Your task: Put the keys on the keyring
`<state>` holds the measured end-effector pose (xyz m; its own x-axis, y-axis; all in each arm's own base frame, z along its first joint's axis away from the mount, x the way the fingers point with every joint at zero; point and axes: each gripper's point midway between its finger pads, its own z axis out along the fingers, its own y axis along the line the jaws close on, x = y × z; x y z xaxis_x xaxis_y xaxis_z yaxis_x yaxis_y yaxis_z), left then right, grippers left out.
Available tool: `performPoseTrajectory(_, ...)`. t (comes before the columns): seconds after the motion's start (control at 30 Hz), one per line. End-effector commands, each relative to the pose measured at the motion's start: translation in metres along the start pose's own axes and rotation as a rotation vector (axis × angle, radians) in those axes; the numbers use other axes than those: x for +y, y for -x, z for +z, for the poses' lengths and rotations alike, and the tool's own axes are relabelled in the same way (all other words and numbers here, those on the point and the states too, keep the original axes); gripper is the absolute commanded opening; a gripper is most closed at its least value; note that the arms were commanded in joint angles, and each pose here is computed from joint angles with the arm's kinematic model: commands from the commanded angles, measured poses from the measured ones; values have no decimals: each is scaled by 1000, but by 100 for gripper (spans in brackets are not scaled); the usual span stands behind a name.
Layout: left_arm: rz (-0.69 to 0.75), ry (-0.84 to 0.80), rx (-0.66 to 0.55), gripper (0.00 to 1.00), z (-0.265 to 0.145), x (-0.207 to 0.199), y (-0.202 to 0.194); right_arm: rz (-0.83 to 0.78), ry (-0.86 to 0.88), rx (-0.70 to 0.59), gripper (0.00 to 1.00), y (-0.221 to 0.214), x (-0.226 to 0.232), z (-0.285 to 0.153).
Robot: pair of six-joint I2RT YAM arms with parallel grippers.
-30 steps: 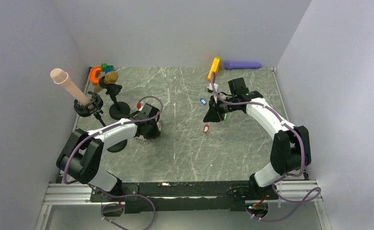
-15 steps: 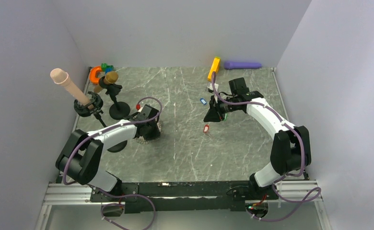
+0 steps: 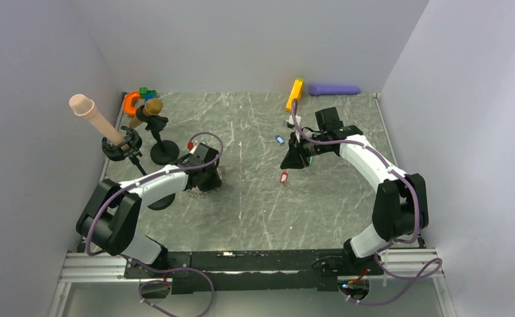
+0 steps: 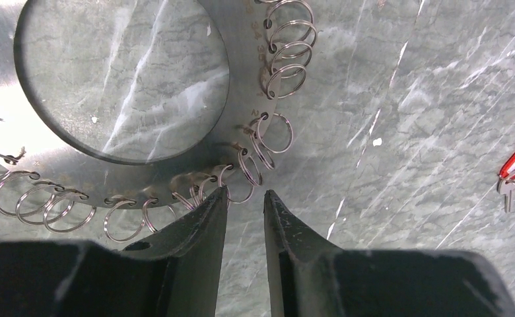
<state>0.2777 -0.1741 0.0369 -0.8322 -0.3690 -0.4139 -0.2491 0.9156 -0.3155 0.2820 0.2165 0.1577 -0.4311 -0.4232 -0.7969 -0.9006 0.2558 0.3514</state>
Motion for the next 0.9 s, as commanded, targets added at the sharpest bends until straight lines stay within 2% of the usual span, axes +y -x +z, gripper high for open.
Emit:
performPoseTrajectory(0.0, -4, -39, -53, 32, -5, -16, 17, -43, 25, -33, 21, 10, 6, -4)
performPoseTrajectory(0.6, -56, 16, -57, 29, 3, -13, 21, -40, 31, -34, 21, 8, 5, -5)
performPoseTrajectory(0.73, -56, 25, -51, 23, 7, -11, 19, -39, 30, -34, 21, 9, 5, -5)
performPoseTrajectory(0.87, -53, 31, -42, 22, 10, -10, 16, -41, 29, -37, 21, 9, 5, -6)
